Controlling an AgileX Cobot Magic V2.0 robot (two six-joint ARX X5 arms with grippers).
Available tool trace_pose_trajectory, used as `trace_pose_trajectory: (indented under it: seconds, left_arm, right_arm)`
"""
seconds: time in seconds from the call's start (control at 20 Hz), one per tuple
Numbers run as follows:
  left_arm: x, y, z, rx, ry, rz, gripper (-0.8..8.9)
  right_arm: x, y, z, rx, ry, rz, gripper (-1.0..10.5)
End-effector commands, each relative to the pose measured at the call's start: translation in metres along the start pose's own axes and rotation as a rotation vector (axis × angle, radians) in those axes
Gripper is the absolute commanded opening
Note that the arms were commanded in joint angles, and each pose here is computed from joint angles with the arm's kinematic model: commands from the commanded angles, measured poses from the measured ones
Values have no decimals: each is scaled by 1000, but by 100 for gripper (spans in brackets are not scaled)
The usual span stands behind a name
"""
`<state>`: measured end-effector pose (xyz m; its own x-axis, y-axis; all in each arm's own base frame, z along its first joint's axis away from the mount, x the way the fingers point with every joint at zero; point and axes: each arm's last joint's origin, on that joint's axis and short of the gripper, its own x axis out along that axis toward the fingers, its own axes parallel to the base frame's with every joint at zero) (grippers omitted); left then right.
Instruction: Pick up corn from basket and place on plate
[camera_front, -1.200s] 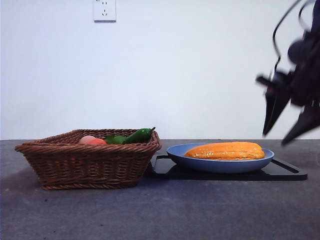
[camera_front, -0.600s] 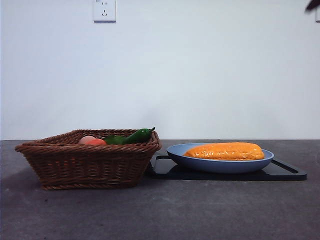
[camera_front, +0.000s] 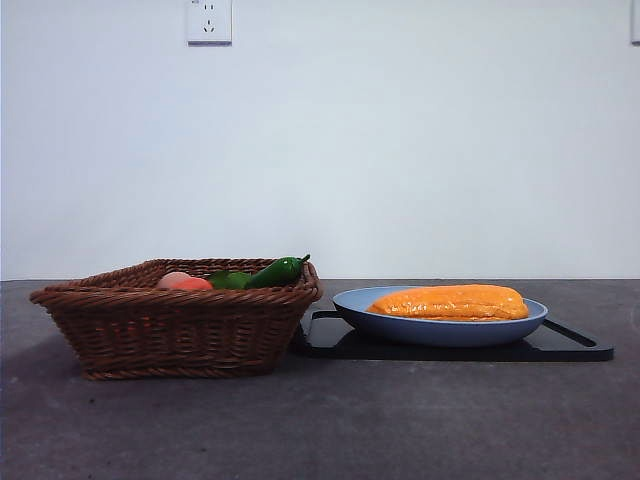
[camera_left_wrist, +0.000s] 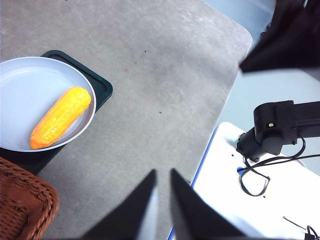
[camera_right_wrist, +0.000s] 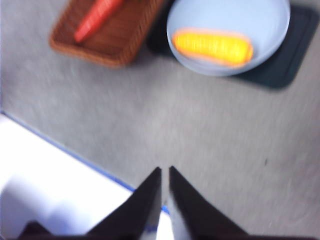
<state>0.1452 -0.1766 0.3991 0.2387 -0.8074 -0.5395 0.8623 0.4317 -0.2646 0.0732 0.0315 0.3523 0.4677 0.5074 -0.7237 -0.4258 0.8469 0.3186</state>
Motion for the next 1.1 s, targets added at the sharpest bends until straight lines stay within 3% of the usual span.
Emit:
trace_pose_trajectory:
  seconds: [0.05,1.1]
  left_arm:
    - [-1,-4,5,14,-16,-12,4]
    - [-2,-4,9,30,-53,-15,4]
  right_arm:
    - [7,-2,-7,27,8,27,3]
    - [13,-4,-13,30,-14,46,3]
